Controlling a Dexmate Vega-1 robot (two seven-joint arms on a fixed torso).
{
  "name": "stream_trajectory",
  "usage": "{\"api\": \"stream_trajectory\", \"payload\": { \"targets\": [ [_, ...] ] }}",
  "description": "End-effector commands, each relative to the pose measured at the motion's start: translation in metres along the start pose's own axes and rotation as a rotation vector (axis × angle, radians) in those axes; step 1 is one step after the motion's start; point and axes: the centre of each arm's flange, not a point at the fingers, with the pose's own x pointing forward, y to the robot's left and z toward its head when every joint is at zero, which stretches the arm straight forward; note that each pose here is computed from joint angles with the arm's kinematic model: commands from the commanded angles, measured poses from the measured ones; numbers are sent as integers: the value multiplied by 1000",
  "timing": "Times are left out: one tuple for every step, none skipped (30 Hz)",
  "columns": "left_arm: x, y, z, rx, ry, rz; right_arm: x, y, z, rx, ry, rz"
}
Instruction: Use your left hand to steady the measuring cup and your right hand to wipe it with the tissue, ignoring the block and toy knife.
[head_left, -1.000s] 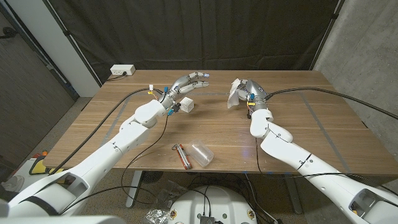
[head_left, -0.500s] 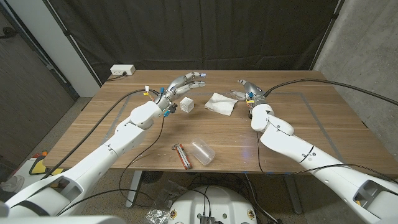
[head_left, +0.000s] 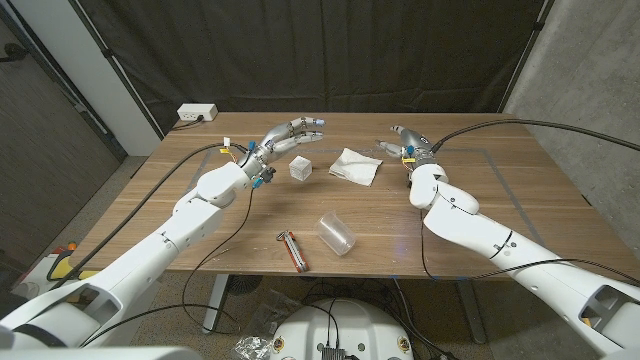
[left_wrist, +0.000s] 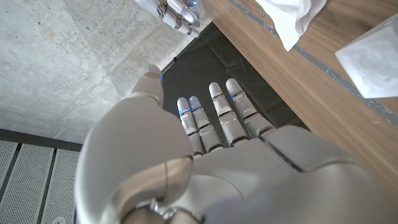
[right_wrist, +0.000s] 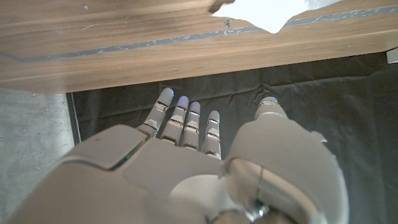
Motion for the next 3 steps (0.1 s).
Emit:
{"api": "stream_trajectory", "payload": {
  "targets": [
    [-11, 12, -14, -35, 22, -40, -18, -3, 6, -29, 20, -68],
    [-12, 13, -15, -39, 20, -36, -19, -2, 7, -26, 20, -68],
    [-13, 14, -15, -43, 17, -31, -19, -2, 8, -22, 26, -71]
  ]
}}
